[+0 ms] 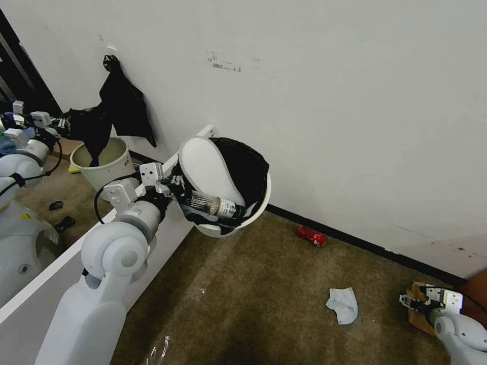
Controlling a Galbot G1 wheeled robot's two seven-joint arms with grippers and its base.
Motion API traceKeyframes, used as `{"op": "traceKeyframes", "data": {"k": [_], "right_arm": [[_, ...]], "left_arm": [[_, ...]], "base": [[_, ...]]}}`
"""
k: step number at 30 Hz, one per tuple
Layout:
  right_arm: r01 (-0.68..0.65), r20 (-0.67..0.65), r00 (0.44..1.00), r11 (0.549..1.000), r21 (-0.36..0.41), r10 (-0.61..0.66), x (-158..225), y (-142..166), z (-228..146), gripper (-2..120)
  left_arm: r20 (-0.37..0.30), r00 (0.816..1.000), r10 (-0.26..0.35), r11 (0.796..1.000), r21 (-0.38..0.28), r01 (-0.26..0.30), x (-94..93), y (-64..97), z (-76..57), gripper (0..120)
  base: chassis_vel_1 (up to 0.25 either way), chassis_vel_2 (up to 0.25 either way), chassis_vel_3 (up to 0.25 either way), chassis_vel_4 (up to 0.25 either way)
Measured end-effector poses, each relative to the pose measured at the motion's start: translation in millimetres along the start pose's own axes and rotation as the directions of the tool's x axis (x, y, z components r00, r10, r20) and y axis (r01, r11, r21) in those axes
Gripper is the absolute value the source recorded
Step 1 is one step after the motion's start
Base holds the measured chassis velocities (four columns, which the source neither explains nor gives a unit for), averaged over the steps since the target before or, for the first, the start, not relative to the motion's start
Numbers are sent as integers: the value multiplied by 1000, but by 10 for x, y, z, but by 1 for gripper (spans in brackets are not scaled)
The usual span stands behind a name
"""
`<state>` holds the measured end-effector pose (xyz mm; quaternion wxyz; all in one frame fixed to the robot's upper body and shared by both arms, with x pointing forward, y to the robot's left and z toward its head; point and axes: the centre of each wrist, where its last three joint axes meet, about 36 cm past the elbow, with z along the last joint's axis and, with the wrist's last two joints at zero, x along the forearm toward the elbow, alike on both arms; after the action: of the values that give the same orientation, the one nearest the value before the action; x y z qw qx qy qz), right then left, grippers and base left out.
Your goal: Pick up the trash bin and place the garbage on the floor into it.
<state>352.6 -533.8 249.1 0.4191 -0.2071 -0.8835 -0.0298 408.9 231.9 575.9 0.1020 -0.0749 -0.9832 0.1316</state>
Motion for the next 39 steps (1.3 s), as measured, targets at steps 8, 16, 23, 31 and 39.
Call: {"op": "traceKeyframes", "data": {"k": [8, 16, 23, 31, 39], "right_arm": [[-6, 0, 1000, 1000, -17, 6, -47, -48, 8, 47], [-4, 9, 1000, 1000, -14, 4, -36, -56, -26, 14], [4, 52, 999, 1000, 18, -5, 101, -89, -150, 0], [20, 99, 995, 999, 47, -25, 260, -79, -272, 0], [61, 195, 977, 992, 110, -81, 609, 26, -470, 0]], "left_arm": [[0, 1000, 1, 1000, -2, -1, 0, 3, 1, 4], [-2, 1000, 1, 1000, -3, -1, 1, 4, 8, 4], [-2, 1000, 2, 1000, -3, -2, 2, 1, 9, 4], [-1, 1000, 7, 1000, -1, -7, -5, -17, 9, 4], [-11, 1000, 4, 1000, -1, -4, 28, -13, 34, 4]], "base": [[0, 0, 0, 0], [0, 0, 0, 0], [0, 0, 0, 0], [0, 0, 0, 0], [0, 0, 0, 0]]}}
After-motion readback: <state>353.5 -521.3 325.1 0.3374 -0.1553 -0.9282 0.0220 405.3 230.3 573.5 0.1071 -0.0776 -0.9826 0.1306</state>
